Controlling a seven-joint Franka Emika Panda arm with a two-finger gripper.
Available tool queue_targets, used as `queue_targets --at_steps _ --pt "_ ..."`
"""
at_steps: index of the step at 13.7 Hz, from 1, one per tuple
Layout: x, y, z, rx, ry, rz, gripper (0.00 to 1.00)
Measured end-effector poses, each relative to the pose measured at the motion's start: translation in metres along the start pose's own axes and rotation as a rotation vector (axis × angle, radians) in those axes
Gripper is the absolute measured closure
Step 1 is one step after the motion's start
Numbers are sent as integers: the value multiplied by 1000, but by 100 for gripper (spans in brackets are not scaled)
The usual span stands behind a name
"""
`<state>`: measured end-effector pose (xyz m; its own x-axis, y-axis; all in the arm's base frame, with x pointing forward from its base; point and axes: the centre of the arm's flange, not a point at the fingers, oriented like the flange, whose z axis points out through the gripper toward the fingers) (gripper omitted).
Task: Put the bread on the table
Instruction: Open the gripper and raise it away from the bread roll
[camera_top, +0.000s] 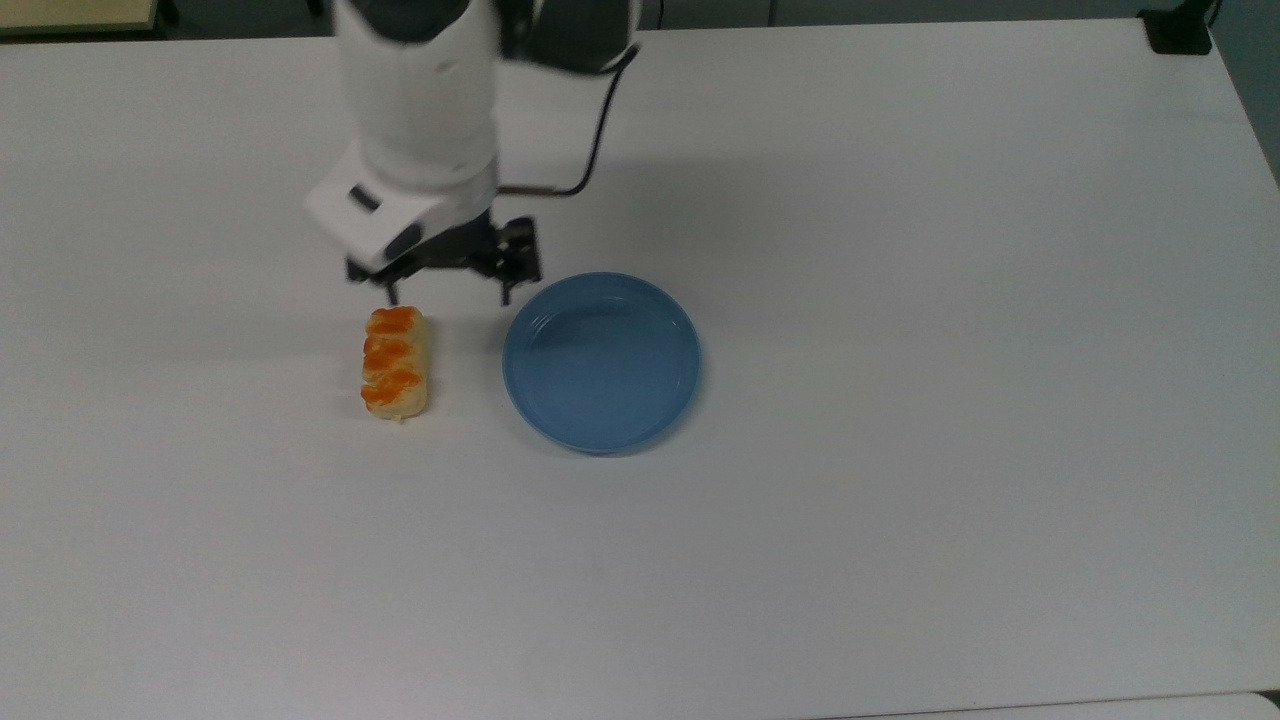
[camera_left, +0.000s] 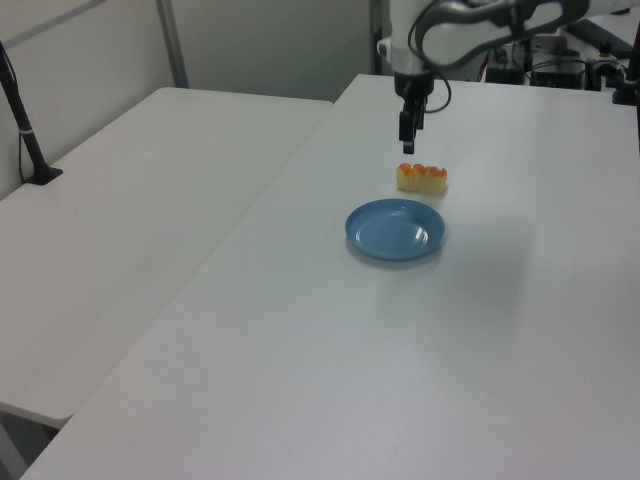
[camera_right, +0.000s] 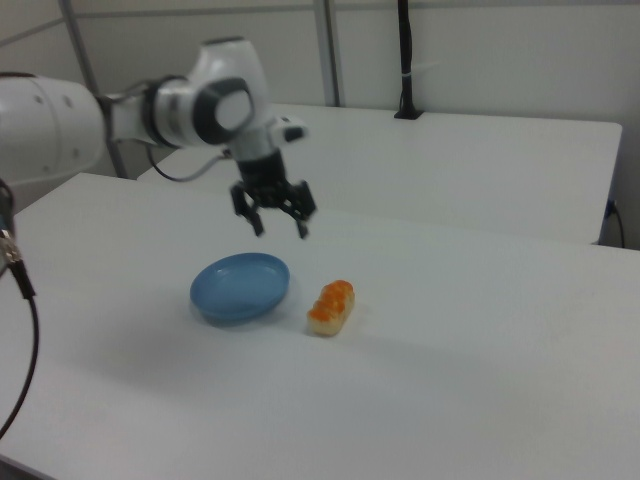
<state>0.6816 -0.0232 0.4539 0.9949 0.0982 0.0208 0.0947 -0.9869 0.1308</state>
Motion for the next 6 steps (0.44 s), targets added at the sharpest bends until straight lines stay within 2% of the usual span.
queue_targets --at_steps 4,6 --pt "-33 -65 -87 9 -19 89 0" --pt "-55 -62 -116 11 -46 113 0"
